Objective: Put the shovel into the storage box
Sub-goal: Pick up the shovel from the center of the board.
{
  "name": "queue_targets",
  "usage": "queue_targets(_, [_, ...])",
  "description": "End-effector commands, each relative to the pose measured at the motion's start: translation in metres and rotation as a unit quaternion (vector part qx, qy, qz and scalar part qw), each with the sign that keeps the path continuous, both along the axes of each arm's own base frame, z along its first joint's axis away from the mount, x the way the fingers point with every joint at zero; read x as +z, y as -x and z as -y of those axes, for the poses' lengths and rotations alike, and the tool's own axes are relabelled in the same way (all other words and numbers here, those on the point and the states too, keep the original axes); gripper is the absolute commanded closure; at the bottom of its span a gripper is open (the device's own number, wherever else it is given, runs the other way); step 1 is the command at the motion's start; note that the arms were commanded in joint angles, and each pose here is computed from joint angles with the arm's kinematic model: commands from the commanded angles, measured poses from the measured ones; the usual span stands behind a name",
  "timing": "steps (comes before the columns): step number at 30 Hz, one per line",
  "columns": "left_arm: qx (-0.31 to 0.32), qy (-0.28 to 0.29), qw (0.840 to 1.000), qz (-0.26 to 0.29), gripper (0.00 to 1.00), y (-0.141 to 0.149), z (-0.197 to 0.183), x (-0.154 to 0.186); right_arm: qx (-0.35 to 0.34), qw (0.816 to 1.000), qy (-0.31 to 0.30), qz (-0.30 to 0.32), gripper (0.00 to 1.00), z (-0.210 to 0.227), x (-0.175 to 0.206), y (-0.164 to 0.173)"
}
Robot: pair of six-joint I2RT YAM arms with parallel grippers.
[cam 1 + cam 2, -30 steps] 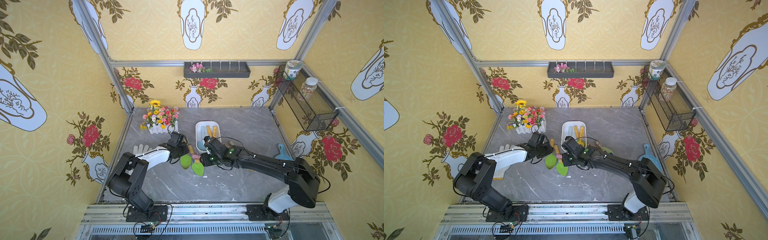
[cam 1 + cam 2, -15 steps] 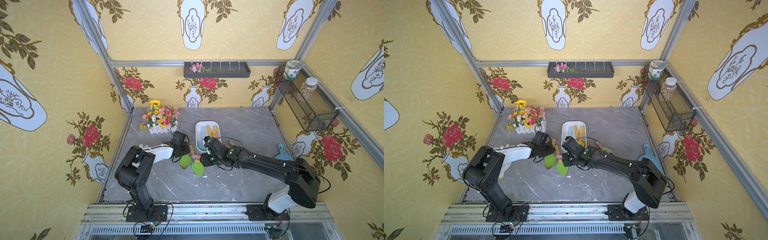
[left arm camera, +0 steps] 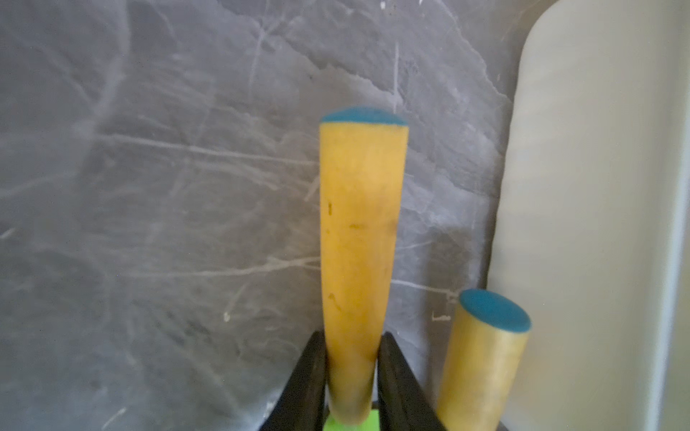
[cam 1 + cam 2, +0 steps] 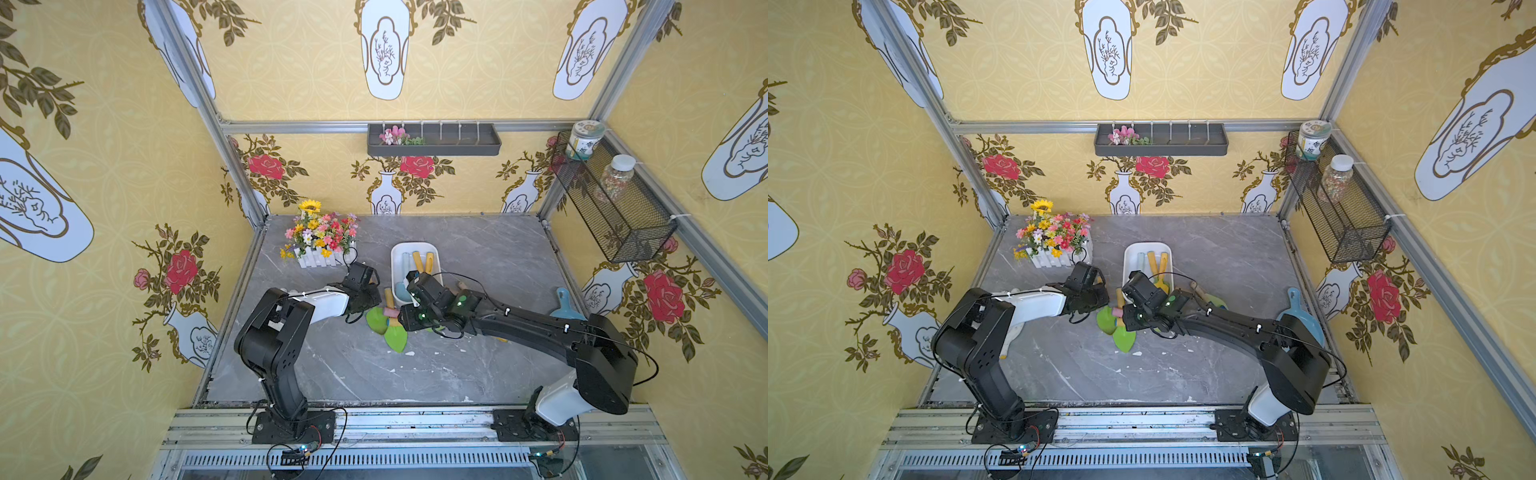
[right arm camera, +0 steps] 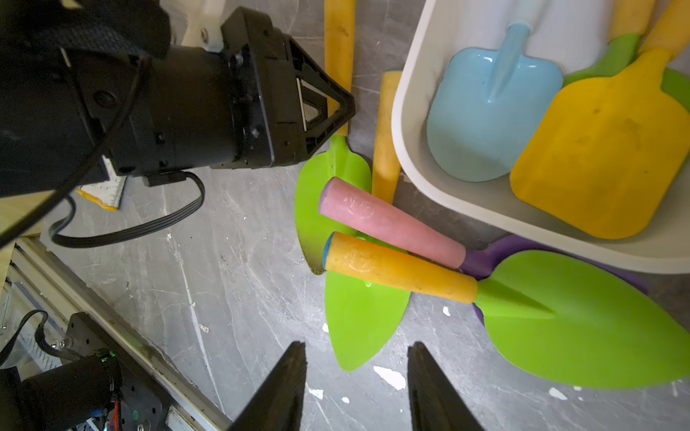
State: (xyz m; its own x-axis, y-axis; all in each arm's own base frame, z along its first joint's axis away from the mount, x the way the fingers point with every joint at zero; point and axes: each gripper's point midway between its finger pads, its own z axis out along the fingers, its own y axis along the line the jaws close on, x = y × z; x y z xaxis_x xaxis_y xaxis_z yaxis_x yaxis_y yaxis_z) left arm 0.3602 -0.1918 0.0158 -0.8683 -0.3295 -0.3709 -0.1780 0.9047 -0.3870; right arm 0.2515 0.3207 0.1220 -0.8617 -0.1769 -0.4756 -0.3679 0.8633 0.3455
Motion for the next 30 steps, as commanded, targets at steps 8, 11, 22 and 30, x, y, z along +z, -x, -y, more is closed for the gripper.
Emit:
queue_targets(8, [0.001, -0.039, 0.999, -0.015, 0.82, 0.009, -0.015, -0.008, -0.004, 1.0, 0.004, 0.012, 0.52, 0.002, 0.004, -0.005])
queue_targets(11, [0.001, -0.045, 0.999, -0.011, 0.86, 0.01, -0.017, -0.005, -0.006, 1.0, 0.005, 0.014, 0.52, 0.003, 0.005, -0.005])
queue_targets(22, [0.001, -0.056, 0.998, 0.007, 0.97, 0.01, -0.023, 0.014, -0.013, 1.0, 0.006, 0.017, 0.51, 0.011, 0.005, -0.005])
queue_targets(30, [-0.005, -0.05, 0.998, 0.03, 0.99, 0.015, -0.026, 0.045, -0.026, 0.999, -0.005, 0.021, 0.51, 0.019, 0.013, -0.009])
